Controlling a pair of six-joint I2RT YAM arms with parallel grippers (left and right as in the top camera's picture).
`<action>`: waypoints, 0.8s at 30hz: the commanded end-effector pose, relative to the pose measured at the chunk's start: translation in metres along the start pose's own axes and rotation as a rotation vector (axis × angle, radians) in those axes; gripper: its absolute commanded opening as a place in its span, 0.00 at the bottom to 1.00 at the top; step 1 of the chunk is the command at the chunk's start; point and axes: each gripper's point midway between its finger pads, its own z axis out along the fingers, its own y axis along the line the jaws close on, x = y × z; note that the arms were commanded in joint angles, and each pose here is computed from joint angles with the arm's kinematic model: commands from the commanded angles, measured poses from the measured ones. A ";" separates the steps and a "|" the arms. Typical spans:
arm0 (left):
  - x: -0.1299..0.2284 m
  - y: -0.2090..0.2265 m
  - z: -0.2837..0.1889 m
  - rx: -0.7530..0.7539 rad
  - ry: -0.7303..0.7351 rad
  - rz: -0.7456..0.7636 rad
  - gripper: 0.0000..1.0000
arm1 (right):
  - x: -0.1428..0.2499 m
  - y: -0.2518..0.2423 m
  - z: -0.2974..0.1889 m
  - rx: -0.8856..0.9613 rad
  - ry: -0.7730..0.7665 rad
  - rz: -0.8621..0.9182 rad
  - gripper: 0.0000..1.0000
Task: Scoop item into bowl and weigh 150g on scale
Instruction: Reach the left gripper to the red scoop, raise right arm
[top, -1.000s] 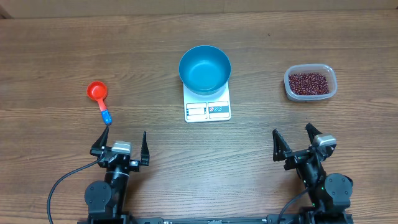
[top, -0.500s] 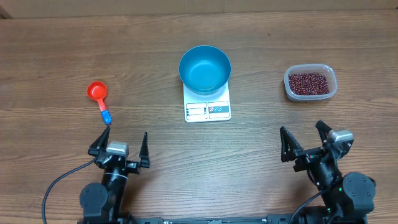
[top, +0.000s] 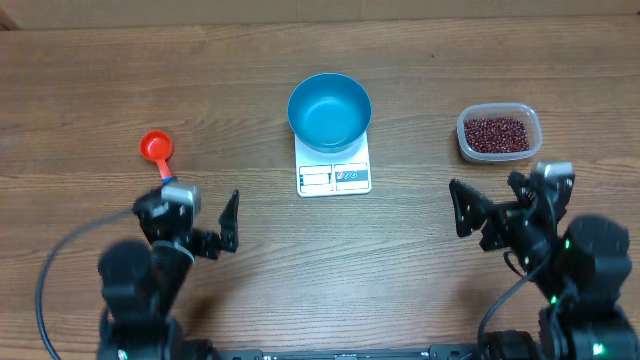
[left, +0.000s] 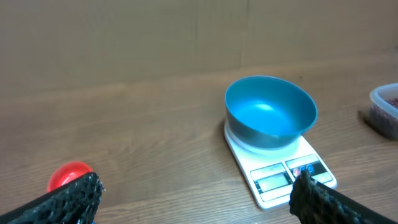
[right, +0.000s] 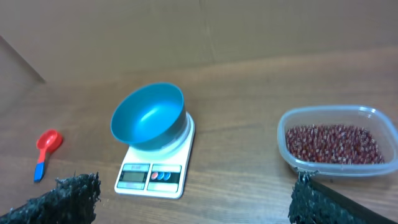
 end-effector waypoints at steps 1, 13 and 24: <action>-0.032 0.002 0.010 0.024 0.063 -0.023 1.00 | -0.015 0.005 0.006 -0.010 0.047 0.014 1.00; -0.026 0.017 0.066 0.042 0.381 -0.132 0.99 | 0.003 0.013 0.053 -0.112 0.332 0.118 1.00; 0.025 0.100 0.085 -0.261 0.534 -0.207 1.00 | 0.024 0.020 0.077 -0.198 0.445 0.179 1.00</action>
